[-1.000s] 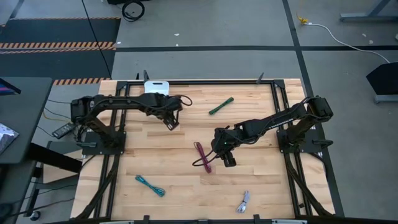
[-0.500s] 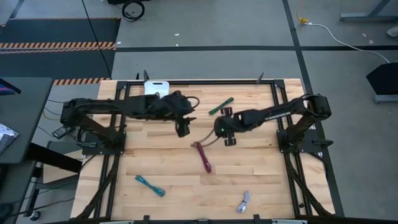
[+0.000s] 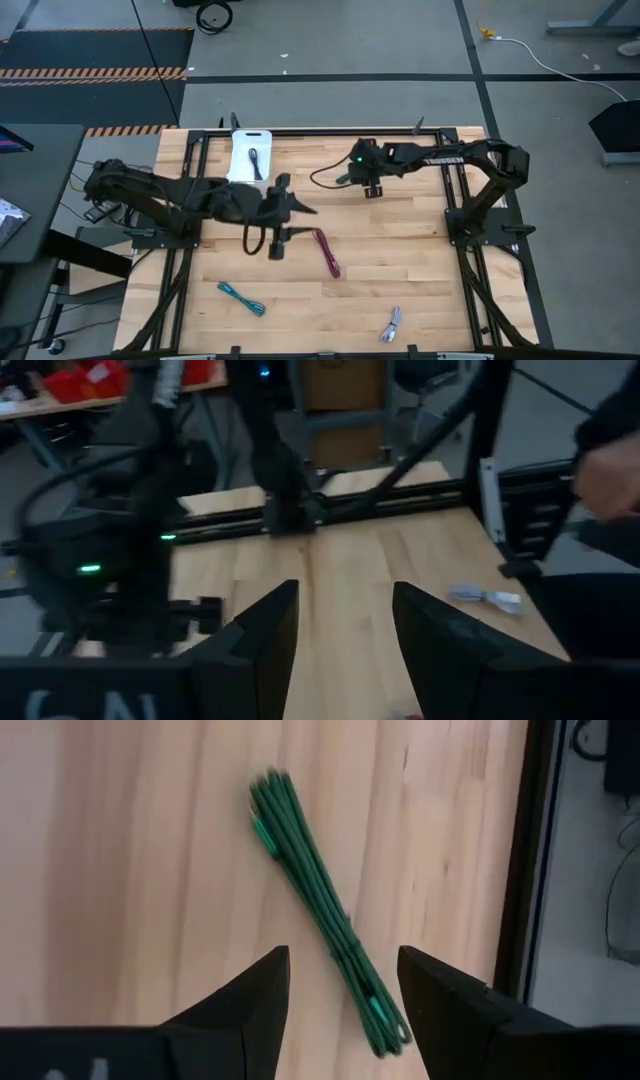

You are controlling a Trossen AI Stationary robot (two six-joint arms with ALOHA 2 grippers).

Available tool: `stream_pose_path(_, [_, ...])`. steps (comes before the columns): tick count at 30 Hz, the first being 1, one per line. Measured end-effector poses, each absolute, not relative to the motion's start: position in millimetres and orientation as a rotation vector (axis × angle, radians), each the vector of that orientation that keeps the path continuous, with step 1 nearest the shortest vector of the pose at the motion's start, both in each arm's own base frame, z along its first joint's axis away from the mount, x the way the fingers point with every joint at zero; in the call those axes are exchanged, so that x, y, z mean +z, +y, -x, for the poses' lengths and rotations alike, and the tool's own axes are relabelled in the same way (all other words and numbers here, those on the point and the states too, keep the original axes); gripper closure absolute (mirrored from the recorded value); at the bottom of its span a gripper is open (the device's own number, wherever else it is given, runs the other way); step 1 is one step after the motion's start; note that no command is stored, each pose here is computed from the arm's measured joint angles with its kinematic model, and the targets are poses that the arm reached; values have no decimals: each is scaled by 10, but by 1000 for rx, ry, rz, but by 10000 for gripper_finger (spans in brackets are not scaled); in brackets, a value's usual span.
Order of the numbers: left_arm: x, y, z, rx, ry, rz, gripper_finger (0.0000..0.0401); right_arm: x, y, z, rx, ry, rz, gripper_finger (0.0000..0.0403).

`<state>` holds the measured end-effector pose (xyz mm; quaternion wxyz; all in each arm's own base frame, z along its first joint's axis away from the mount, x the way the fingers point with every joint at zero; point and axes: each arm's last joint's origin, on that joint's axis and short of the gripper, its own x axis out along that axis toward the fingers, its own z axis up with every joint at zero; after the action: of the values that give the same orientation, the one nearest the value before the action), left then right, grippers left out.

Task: Pick and place USB-C Cables
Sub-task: Put the green charger cable into the white bin

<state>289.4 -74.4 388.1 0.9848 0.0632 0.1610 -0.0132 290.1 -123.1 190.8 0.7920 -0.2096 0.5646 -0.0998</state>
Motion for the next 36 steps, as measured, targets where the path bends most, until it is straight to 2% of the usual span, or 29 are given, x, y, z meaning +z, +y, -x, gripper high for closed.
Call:
stream_pose_path(9, [3619,-1039,-2854,-102,332,-88,229,1546,-1400,-2931,-136,1399,474,209])
stream_pose_path(17, [3587,-1215,-2783,-137,334,-55,229,1636,-1609,-3167,-112,1397,484,216])
stream_pose_path(23, [3581,-1318,-2732,-155,337,-63,229,1464,-1695,-3195,4,1538,420,224])
stream_pose_path(28, [3580,-1346,-2713,-122,334,-77,229,1413,-1752,-3230,27,1557,390,233])
stream_pose_path(32, [3555,-1334,-2705,-95,360,-69,229,1457,-1747,-3245,32,1546,372,265])
stream_pose_path(36, [3509,-1299,-2687,-3,401,-80,229,1566,-1700,-3283,0,1504,357,342])
